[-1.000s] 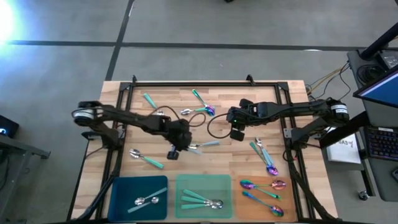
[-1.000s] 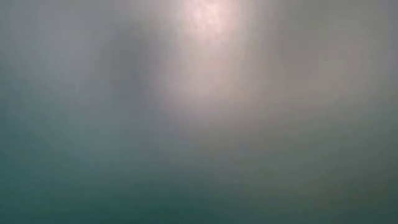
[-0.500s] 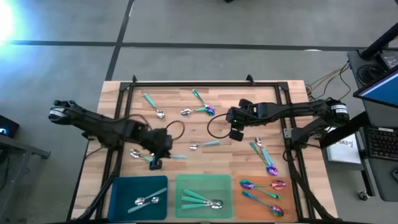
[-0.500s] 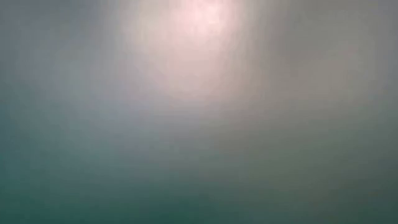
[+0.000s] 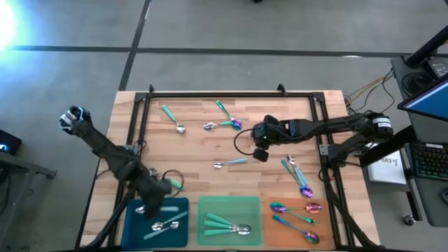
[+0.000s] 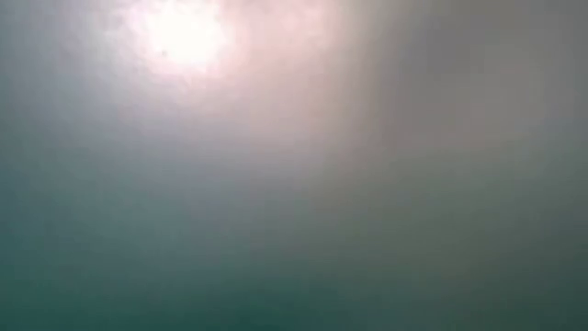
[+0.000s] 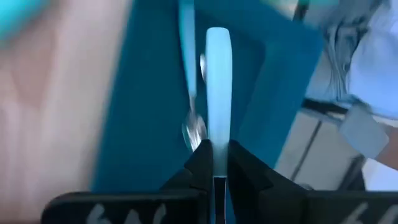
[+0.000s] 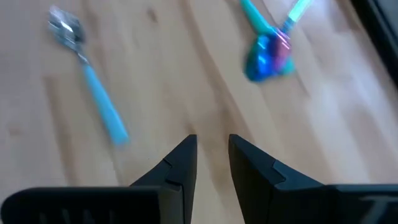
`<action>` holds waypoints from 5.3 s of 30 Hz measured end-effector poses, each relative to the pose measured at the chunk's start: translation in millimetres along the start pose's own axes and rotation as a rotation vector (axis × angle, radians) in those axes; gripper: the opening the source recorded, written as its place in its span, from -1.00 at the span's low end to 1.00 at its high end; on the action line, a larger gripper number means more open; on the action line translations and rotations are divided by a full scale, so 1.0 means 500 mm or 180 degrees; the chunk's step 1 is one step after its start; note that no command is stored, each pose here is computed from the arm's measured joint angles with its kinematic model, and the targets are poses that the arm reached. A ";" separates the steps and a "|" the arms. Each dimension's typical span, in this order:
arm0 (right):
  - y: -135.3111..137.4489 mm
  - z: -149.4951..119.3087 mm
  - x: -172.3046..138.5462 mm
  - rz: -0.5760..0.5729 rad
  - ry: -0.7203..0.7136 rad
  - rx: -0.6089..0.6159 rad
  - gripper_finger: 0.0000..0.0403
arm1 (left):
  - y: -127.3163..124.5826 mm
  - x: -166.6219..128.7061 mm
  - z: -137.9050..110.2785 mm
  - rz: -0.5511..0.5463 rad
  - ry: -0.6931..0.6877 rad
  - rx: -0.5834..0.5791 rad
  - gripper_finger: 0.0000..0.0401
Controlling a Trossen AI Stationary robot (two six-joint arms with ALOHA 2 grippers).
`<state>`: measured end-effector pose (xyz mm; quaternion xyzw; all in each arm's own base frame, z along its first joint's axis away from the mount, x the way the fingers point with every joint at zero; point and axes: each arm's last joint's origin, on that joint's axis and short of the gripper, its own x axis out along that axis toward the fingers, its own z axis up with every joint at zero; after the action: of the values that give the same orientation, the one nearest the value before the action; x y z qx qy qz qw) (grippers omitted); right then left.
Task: Sort silverware by color (type)
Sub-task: Put the light blue spoon into the blue bin, then put the blue spoon into the orange bin
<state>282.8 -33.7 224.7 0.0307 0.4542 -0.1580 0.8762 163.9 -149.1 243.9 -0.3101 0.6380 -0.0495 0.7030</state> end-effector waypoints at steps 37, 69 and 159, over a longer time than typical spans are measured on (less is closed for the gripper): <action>0.012 -0.003 0.046 0.0176 -0.0162 0.0170 -0.59 | 0.013 0.031 -0.001 0.0826 -0.0939 0.0466 -0.69; -0.063 0.067 0.063 -0.0069 -0.0222 0.0544 -0.59 | 0.222 -0.026 0.122 0.2664 -0.1294 -0.0001 -0.69; -0.117 0.275 0.178 -0.0004 -0.0441 0.0204 -0.95 | 0.317 0.018 0.156 0.0811 -0.4955 0.0530 -0.69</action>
<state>421.0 -138.5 238.8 0.0474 0.3872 -0.1748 0.9040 186.4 3.1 156.7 -0.1267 -0.0122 0.2149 0.9683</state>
